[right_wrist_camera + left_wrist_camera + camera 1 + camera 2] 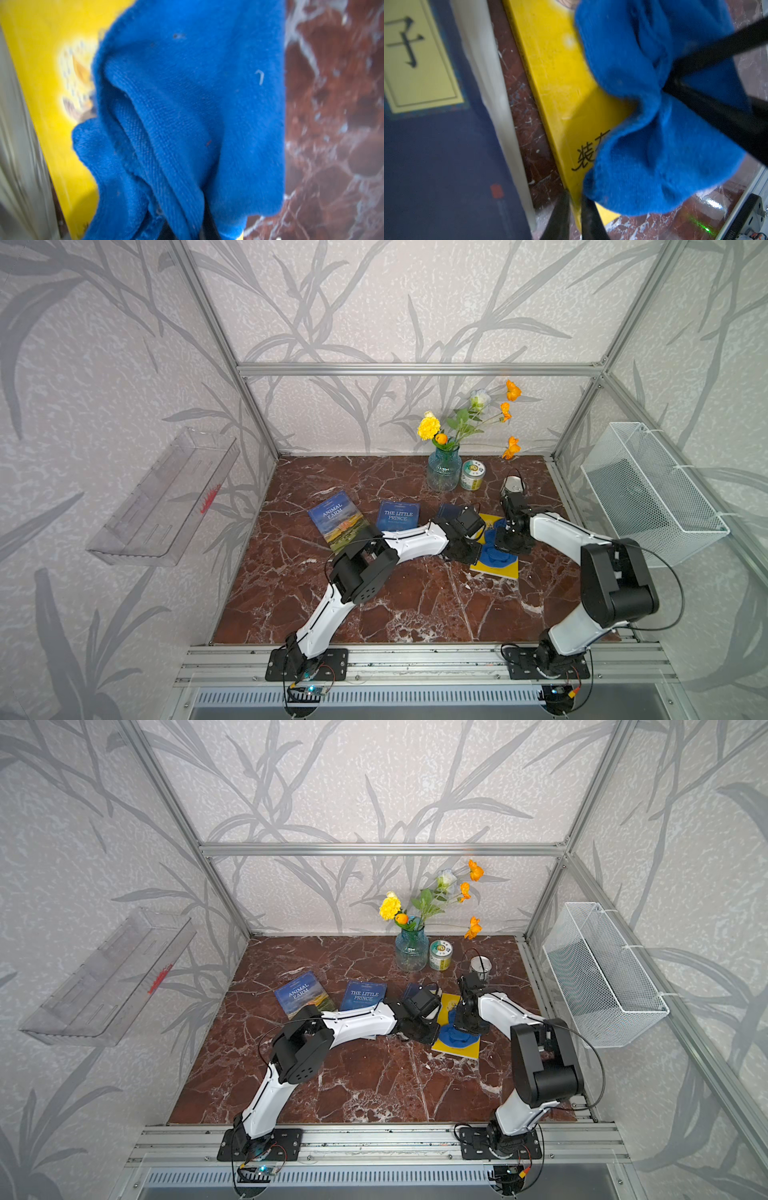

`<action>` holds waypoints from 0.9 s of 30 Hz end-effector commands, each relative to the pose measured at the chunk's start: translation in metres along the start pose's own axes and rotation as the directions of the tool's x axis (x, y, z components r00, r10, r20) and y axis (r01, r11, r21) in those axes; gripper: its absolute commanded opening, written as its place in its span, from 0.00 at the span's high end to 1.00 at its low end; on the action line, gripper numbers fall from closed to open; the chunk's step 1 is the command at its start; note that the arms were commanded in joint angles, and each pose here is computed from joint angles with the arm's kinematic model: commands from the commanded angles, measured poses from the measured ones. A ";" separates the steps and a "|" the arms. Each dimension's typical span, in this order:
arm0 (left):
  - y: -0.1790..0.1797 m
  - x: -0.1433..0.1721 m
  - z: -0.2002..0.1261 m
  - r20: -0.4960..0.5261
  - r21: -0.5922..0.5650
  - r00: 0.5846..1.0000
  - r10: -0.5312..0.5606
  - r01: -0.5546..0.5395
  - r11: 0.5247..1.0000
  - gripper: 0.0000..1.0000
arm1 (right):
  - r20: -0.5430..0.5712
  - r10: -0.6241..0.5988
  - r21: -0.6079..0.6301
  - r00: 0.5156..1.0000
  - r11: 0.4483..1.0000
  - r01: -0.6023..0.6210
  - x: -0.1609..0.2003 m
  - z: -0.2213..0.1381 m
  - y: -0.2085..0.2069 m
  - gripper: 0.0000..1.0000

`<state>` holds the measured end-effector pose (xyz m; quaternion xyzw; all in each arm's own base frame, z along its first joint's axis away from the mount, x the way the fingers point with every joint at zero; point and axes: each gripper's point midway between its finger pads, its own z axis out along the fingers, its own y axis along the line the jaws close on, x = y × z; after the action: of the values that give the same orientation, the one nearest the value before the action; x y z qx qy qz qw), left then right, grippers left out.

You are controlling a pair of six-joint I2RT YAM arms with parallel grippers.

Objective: Wipe the cover of the book
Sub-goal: Wipe the dirt from the cover of the book.

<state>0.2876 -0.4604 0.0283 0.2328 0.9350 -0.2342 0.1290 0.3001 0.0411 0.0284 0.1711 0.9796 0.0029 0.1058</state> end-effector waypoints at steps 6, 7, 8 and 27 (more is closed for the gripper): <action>0.029 0.055 0.017 -0.175 -0.105 0.984 -0.025 0.006 0.994 0.87 | -0.185 0.066 0.055 0.981 0.997 -0.057 0.016 0.027 -0.019 0.91; 0.029 0.055 0.017 -0.176 -0.108 0.984 -0.024 0.004 0.994 0.87 | -0.188 0.074 0.058 0.979 0.996 -0.064 0.005 0.030 -0.018 0.92; 0.029 0.055 0.017 -0.175 -0.108 0.984 -0.024 0.005 0.994 0.87 | -0.189 0.079 0.064 0.979 0.996 -0.068 -0.005 0.033 -0.016 0.91; 0.028 0.056 0.018 -0.180 -0.102 0.983 -0.025 0.007 0.995 0.87 | -0.183 0.034 0.058 0.983 0.998 -0.023 0.076 0.016 -0.029 0.91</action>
<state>0.2874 -0.4605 0.0284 0.2328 0.9350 -0.2348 0.1284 0.2897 0.0465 0.0285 0.1725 0.9779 0.0205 0.1165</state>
